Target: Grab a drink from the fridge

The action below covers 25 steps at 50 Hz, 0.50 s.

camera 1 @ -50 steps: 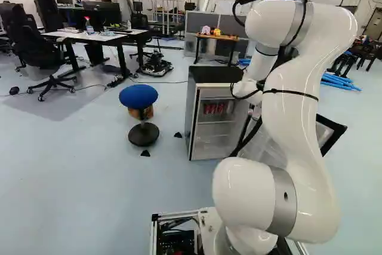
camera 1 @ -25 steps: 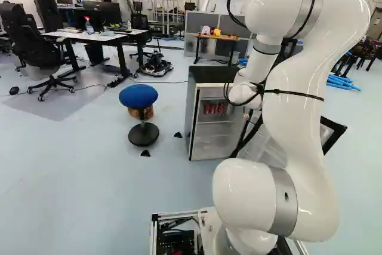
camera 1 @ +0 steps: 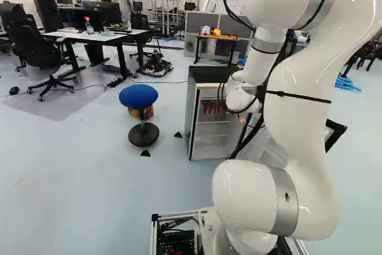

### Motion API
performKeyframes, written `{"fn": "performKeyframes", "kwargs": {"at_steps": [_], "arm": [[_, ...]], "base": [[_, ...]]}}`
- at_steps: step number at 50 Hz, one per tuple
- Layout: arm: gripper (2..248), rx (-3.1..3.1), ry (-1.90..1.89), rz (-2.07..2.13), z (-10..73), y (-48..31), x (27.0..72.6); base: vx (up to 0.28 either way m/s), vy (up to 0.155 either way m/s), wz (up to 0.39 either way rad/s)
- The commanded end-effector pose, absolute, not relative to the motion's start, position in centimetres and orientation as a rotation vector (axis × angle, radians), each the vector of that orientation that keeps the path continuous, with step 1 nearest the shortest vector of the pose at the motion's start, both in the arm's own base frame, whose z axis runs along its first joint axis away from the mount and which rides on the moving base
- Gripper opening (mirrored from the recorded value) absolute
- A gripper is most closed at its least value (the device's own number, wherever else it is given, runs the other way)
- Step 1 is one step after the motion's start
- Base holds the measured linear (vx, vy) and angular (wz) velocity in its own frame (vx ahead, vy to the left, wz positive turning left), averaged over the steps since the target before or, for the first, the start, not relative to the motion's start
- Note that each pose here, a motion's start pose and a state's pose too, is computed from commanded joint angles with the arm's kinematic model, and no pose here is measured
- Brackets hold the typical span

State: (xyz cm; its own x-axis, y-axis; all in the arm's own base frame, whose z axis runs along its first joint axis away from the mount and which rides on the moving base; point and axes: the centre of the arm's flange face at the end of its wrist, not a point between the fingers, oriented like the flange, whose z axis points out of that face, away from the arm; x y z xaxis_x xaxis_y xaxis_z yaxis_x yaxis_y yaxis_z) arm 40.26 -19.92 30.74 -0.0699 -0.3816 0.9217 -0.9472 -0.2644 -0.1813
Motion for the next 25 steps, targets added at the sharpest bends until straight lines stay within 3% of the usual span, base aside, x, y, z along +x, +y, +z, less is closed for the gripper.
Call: {"fn": "performKeyframes", "kwargs": {"at_steps": [25], "arm": [[247,1.924,-1.155,1.451,31.5,-15.7,37.0]], "base": [[0.000,0.000,0.000]]}}
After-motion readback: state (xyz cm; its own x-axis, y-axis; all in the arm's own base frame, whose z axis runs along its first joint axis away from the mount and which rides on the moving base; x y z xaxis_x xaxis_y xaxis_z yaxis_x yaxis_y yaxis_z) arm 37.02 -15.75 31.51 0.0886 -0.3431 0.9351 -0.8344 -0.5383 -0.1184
